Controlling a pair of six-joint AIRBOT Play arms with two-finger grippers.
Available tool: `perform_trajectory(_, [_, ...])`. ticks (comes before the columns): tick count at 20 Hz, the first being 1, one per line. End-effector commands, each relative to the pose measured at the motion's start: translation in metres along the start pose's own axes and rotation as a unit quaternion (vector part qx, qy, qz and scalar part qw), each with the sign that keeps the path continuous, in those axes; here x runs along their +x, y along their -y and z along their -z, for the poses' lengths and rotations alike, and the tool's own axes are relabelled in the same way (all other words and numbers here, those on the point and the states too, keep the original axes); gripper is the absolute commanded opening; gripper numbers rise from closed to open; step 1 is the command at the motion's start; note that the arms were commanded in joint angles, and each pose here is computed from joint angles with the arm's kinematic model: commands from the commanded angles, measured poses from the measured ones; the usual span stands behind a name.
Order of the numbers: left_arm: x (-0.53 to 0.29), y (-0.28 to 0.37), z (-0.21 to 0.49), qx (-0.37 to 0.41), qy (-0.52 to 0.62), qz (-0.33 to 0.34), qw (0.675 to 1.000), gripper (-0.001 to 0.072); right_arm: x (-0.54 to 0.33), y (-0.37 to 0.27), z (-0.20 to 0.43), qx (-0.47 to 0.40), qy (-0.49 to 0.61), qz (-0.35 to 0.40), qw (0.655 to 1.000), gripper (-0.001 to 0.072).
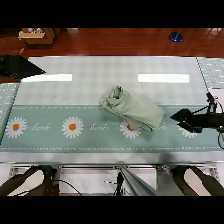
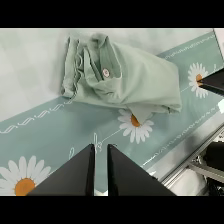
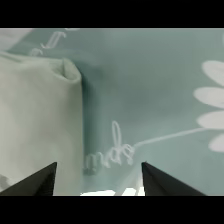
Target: Fold the shirts.
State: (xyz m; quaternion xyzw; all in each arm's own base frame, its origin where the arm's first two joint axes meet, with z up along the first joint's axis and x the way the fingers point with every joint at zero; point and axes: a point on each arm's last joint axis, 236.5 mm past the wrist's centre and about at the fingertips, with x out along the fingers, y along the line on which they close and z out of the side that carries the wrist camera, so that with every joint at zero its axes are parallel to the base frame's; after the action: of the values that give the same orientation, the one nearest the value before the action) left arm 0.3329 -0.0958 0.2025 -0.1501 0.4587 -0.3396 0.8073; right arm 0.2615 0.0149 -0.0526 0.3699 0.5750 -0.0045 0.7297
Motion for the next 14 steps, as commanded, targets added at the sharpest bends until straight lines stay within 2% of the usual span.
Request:
perform_trajectory(1, [0.0,0.0,0.008,-0.003,-0.017,0.003,1.0,0.0137,0.025,-0.019,-0.012,0.055,0.063,-0.067,0.994,0.0604])
perform_trajectory(7, [0.001,0.002,0.009,-0.007,-0.019,0.005,1.0,0.0136,0.091,-0.051,0.002,0.101,0.043,-0.081,0.991,0.0572])
perform_trajectory(8, [0.001,0.002,0.009,-0.007,-0.02,0.005,1.0,0.0136,0.1,-0.055,0.006,0.119,0.038,-0.085,0.989,0.0459])
perform_trajectory(9, [0.001,0.002,0.009,-0.007,-0.019,0.004,1.0,0.0136,0.106,-0.062,0.009,0.137,0.032,-0.095,0.986,0.0187])
perform_trajectory(10, [0.001,0.002,0.009,-0.007,-0.019,0.004,1.0,0.0137,0.105,-0.071,0.008,0.15,0.032,-0.113,0.982,0.0036])
perform_trajectory(14, [0.001,0.002,0.009,-0.007,-0.019,0.004,1.0,0.0137,0.036,-0.138,-0.027,0.014,0.09,-0.207,0.974,0.0036])
